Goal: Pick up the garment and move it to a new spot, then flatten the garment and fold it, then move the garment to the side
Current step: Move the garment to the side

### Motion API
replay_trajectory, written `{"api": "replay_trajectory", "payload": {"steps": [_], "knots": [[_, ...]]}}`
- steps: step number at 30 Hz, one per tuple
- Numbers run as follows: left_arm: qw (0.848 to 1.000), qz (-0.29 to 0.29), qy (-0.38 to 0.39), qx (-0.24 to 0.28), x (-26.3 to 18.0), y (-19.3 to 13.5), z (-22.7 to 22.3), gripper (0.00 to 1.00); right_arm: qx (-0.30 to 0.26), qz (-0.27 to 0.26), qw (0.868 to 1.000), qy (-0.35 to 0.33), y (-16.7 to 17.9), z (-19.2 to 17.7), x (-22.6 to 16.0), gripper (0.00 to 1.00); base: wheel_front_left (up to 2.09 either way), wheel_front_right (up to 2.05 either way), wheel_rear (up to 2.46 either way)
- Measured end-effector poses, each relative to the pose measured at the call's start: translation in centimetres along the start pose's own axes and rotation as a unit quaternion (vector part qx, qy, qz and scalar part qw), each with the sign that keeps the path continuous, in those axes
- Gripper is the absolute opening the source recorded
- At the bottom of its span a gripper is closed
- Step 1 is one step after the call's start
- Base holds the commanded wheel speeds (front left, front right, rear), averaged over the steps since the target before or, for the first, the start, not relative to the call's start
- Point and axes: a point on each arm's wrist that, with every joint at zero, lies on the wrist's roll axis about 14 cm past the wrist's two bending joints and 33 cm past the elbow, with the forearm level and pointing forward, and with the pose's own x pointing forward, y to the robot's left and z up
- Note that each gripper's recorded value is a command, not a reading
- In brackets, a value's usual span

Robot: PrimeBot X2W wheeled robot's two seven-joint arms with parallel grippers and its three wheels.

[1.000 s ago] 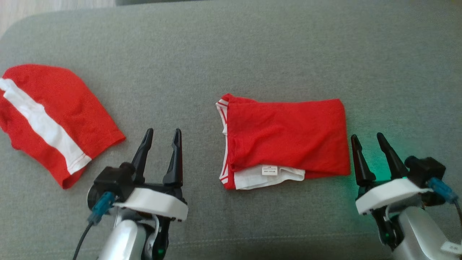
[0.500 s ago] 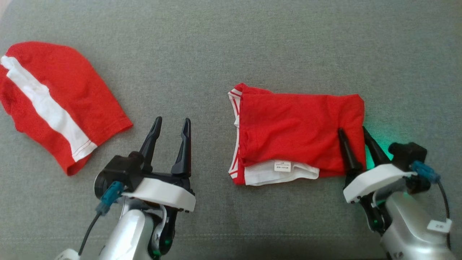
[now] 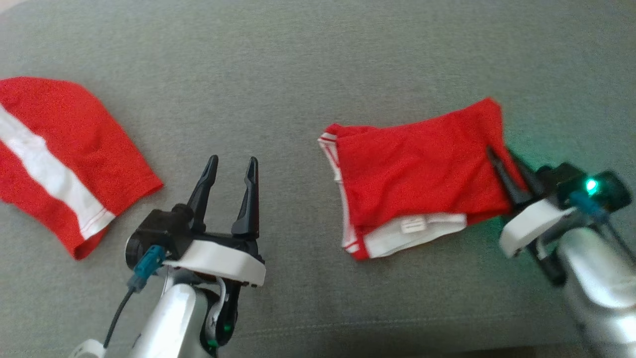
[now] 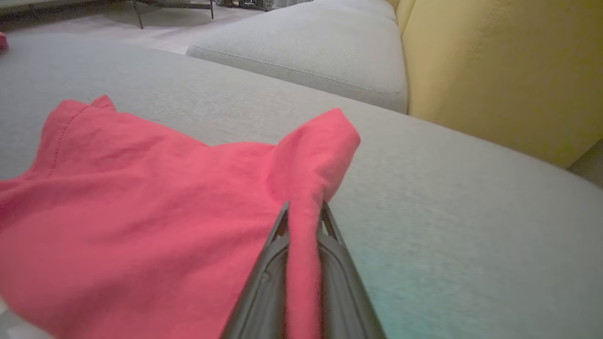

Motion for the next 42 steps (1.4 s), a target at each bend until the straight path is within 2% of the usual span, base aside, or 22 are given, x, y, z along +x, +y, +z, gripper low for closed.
{"api": "replay_trajectory", "payload": {"steps": [5,9,12,15,22,33,34,35,42], "knots": [[1.000,-0.024,0.000,-0.003,1.2,-1.3,-0.3,1.00,-0.078,-0.032,0.996,0.004,-5.8,1.3,-0.9,0.00,0.00,0.00,0.00],[0.999,-0.049,-0.014,0.000,3.3,-2.4,0.3,1.00,-0.096,-0.082,0.992,0.019,-11.5,2.5,-1.3,0.00,0.00,0.00,0.00],[0.998,-0.057,-0.019,0.002,4.8,-2.6,0.1,1.00,-0.075,-0.134,0.987,0.038,-16.0,2.3,-2.2,0.00,0.00,0.00,0.00],[0.998,-0.062,-0.016,0.003,6.0,-2.6,-0.7,1.00,-0.047,-0.173,0.982,0.059,-19.0,1.2,-2.9,0.00,0.00,0.00,0.00],[0.998,-0.062,0.001,-0.001,8.0,-1.8,-3.1,1.00,0.011,-0.239,0.968,0.068,-23.2,0.0,-3.2,0.00,0.00,0.00,0.00],[0.998,-0.059,0.011,-0.001,8.4,-1.3,-4.2,1.00,0.022,-0.256,0.963,0.076,-24.2,-1.1,-3.4,0.00,0.00,0.00,0.00],[0.998,-0.058,0.010,0.000,8.4,-1.2,-4.1,1.00,0.031,-0.258,0.963,0.067,-24.3,-0.7,-3.4,0.07,0.00,0.00,0.00],[0.998,-0.058,0.009,0.000,8.4,-1.2,-4.0,1.00,0.035,-0.259,0.963,0.061,-24.3,-0.5,-3.3,1.00,0.00,0.00,0.00],[0.998,-0.058,-0.009,0.001,8.0,-1.4,-2.2,1.00,0.040,-0.246,0.968,0.007,-23.5,2.9,-2.7,1.00,0.00,0.00,0.00]]}}
